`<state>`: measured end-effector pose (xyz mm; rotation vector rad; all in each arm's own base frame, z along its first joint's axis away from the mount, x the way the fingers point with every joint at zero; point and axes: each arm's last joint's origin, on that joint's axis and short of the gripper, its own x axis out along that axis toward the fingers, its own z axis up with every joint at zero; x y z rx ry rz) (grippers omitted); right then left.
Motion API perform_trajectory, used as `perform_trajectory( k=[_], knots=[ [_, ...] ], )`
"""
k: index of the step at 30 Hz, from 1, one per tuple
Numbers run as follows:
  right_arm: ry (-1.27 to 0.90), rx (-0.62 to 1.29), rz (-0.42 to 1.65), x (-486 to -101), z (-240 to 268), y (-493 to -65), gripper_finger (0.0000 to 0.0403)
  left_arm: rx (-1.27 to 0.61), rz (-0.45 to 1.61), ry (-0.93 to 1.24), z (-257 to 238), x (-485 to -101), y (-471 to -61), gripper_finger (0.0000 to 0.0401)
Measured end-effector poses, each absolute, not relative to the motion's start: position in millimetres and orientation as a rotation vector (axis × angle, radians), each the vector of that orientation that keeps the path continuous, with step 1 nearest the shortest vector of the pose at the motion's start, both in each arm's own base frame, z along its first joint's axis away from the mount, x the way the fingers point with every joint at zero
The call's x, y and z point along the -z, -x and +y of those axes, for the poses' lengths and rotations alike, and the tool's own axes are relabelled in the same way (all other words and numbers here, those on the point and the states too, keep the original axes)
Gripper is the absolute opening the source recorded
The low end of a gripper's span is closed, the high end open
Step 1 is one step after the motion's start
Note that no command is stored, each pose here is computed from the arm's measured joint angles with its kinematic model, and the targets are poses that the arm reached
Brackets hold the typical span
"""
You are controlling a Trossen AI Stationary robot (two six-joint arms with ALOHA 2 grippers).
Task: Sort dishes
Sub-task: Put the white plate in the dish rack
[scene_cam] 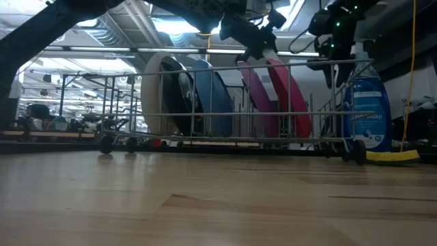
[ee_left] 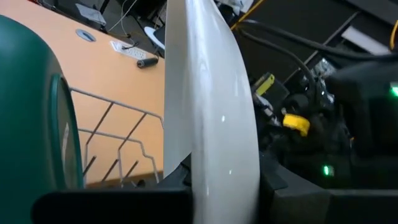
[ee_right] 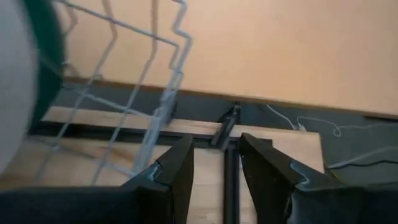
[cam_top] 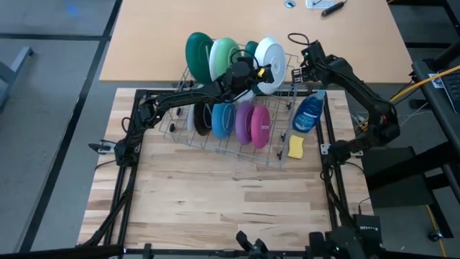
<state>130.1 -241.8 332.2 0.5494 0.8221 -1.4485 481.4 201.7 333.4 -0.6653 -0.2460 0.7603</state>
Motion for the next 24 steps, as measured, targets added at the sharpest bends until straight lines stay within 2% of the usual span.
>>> perform_trajectory(
  k=[4,12,18,24],
  knots=[
    [-0.614,1.438,0.830,-323.7,-250.4,-129.6,0.0136,-0.750,-0.220,0.662,201.4,-331.7,-481.7,0.0046],
    [-1.032,1.285,0.708,-302.7,-275.1,-109.9,0.0136,-0.757,-0.213,0.646,201.4,-331.4,-481.6,0.0047],
    [-1.087,1.210,0.673,-299.7,-280.1,-110.0,0.0136,-0.758,-0.210,0.646,201.4,-331.2,-481.6,0.0047],
    [-1.099,1.222,0.635,-299.5,-283.6,-111.4,0.0136,-0.774,-0.213,0.649,202.5,-330.8,-481.0,0.0047]
  ],
)
